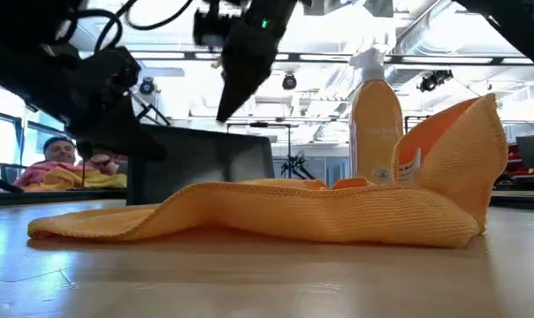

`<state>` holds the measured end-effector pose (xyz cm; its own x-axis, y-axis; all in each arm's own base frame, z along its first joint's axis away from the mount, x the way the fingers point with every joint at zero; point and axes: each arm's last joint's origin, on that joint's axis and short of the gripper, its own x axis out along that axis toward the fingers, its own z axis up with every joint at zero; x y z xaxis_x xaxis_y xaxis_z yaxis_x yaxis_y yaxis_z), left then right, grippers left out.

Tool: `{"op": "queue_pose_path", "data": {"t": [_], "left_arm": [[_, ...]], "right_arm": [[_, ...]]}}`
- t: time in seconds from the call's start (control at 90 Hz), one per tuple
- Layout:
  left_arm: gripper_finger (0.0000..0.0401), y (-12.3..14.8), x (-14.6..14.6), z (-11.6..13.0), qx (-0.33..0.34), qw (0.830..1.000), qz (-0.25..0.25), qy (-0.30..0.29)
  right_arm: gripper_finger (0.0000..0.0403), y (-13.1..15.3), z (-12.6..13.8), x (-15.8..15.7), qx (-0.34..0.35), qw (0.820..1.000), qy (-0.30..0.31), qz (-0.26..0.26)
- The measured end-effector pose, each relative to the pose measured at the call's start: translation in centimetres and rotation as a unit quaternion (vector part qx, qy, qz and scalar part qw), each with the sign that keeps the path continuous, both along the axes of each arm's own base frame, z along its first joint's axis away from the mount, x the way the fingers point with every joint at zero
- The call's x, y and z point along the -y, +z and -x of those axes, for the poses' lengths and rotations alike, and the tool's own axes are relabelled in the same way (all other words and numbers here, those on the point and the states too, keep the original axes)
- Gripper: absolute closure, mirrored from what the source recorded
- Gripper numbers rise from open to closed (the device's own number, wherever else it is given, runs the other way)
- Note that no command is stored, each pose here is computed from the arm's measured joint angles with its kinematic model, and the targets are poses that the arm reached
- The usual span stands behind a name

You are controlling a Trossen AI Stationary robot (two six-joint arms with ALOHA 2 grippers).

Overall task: Apply microfiber cloth
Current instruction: Wipe tablet with a microfiber cloth

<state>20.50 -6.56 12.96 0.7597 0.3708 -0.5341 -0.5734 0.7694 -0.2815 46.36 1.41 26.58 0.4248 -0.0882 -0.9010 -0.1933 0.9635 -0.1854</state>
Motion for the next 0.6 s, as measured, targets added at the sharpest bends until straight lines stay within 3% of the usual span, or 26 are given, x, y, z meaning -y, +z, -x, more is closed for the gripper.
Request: {"op": "queue_pose_path", "data": {"t": [0.144, 0.233, 0.4, 0.533, 0.6], "left_arm": [[0.0387, -0.3, -1.2, 0.0, -0.033, 0.999, -0.012, 0.014], [0.0381, -0.4, -1.7, -0.1, -0.057, 0.998, -0.037, 0.003], [0.0364, -0.5, -2.6, -0.2, -0.081, 0.995, -0.052, -0.007], [0.0339, -0.9, -3.0, -0.2, -0.098, 0.994, -0.029, -0.026], [0.0322, -1.1, -3.1, -0.1, -0.105, 0.994, -0.013, -0.039]], "right_arm": [[0.0209, 0.7, 0.9, -4.9, 0.000, 1.000, 0.030, 0.001], [0.0208, -0.7, 1.3, -8.1, 0.002, 0.998, 0.056, -0.002], [0.0208, -6.5, 3.3, -12.3, -0.033, 0.998, 0.053, 0.015], [0.0210, -12.8, 5.5, -13.5, -0.020, 0.999, -0.005, 0.043], [0.0221, -14.1, 6.4, -13.7, 0.005, 0.999, -0.029, 0.044]]}}
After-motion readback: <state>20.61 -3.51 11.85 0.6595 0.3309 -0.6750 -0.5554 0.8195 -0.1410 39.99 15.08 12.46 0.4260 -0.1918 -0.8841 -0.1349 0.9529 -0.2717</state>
